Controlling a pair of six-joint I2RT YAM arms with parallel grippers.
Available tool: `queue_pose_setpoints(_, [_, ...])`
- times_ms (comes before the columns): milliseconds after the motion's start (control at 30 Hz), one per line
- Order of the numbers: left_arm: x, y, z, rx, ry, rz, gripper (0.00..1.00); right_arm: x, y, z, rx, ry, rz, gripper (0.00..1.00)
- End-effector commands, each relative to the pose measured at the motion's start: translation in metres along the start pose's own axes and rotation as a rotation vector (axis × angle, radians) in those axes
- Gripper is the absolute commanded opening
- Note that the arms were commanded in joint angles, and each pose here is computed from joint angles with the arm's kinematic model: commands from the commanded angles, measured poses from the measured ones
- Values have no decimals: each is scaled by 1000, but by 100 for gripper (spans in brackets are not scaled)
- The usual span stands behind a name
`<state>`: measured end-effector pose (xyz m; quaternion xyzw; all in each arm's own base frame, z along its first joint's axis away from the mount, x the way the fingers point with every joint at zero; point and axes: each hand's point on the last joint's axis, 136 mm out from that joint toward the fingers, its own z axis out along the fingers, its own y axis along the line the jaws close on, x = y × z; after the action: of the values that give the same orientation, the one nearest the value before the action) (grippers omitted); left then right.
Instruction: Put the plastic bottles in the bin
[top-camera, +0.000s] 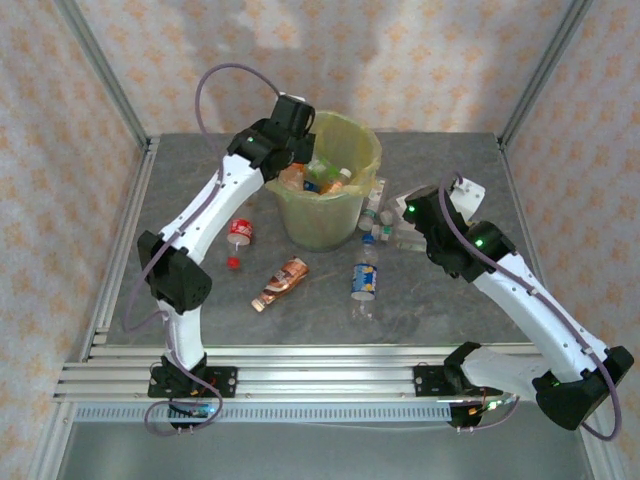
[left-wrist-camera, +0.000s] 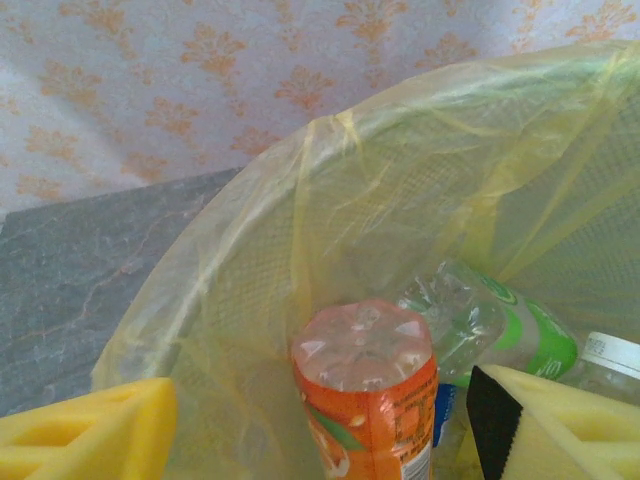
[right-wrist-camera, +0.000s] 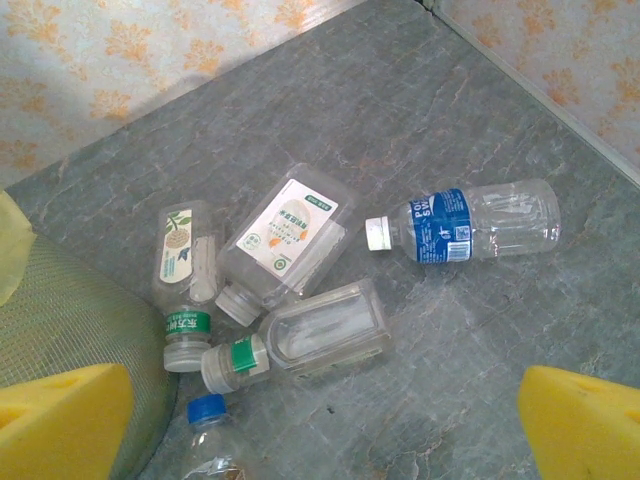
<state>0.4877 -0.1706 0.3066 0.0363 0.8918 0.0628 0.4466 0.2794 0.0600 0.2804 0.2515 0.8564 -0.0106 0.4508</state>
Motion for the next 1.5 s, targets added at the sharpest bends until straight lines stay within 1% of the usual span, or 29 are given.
queue_pose_setpoints(0, [-21,12,-44,37,-85,-70,77,-6,-2,-2,12,-13,-2,99])
queue_pose_setpoints(200, [-24,21,-79,92,-143,-113,76,-5,-1,-2,7,-12,-4,99])
queue_pose_setpoints(300, [-18,28,-95,117,-163,-114,76,-5,0,-1,5,-12,-2,99])
queue_pose_setpoints(400, [-5,34,-109,136,-177,-114,77,-5,0,-1,2,-11,-3,99])
queue_pose_setpoints(500, [14,40,-119,159,-207,-118,77,-6,1,-1,-1,-13,-7,99])
queue_pose_setpoints(600, [40,43,-126,190,-217,-107,77,-5,1,0,0,-16,-11,99])
queue_pose_setpoints(700, [74,39,-129,255,-199,-80,77,-5,2,1,-1,-17,-12,99])
queue_pose_setpoints(800, [110,26,-132,355,-172,-34,77,-5,4,2,-14,-16,-7,99])
queue_pose_setpoints(933, [155,13,-130,438,-122,9,77,-5,6,2,-22,-12,-3,99])
queue_pose_setpoints(1100, [208,3,-113,439,3,67,79,-6,4,0,-21,-15,3,99])
queue_pose_setpoints(1233, [237,-5,-97,407,70,105,80,-6,2,0,-16,-13,4,99])
queue_pose_setpoints(1467, [279,-30,-69,394,158,189,81,-6,2,-1,-16,-15,5,99])
